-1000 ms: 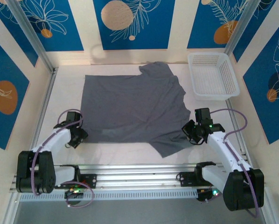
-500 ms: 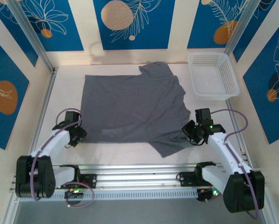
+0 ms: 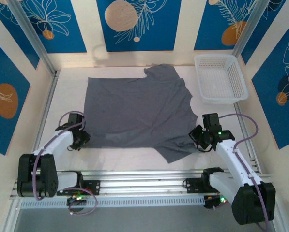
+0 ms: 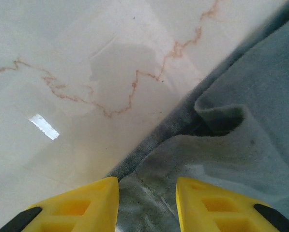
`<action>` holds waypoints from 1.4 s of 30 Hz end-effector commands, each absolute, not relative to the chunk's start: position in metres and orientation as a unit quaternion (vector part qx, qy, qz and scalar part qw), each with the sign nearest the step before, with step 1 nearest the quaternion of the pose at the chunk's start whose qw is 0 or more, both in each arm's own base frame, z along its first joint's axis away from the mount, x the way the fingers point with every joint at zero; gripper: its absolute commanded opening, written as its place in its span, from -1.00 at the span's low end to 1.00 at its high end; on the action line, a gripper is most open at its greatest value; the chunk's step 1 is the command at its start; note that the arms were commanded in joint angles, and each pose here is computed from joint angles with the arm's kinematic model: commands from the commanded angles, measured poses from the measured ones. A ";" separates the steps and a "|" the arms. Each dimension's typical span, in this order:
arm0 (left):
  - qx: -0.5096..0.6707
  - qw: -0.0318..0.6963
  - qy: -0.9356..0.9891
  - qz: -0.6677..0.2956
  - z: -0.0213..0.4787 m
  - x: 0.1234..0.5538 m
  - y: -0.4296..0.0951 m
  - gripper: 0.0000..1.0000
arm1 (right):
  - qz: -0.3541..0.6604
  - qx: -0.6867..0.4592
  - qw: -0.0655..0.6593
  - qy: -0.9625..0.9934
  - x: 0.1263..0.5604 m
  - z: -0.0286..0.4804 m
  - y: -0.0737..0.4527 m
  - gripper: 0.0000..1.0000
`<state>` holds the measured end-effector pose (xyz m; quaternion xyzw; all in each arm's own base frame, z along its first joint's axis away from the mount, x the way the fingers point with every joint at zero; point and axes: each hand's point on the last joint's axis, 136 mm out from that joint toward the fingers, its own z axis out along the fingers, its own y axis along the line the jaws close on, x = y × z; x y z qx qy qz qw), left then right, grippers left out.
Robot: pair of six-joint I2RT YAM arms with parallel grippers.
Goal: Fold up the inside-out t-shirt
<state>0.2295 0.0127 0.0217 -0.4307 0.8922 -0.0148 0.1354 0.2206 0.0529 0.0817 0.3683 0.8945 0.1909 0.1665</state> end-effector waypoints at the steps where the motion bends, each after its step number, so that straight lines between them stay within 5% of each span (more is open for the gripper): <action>1: -0.443 0.138 0.886 -0.018 0.024 0.236 0.015 -0.32 | 0.182 0.377 0.162 0.894 0.214 0.082 0.051 -1.00; 19: -0.444 0.139 0.885 0.007 0.030 0.227 0.025 -0.74 | 0.167 0.393 0.162 0.890 0.209 0.083 0.045 -1.00; 25: -0.443 0.176 0.879 0.020 0.056 0.206 0.034 -0.70 | 0.146 0.424 0.151 0.881 0.201 0.072 0.031 -1.00; 34: -0.438 0.158 0.885 -0.019 0.029 0.191 0.020 -0.74 | 0.162 0.434 0.128 0.877 0.191 0.052 0.029 -1.00; 38: -0.433 0.178 0.879 -0.089 0.035 0.211 0.001 -0.47 | 0.176 0.427 0.132 0.877 0.196 0.056 0.034 -1.00; 42: -0.445 0.178 0.873 -0.089 0.034 0.211 0.002 -0.43 | 0.179 0.426 0.134 0.877 0.198 0.059 0.034 -1.00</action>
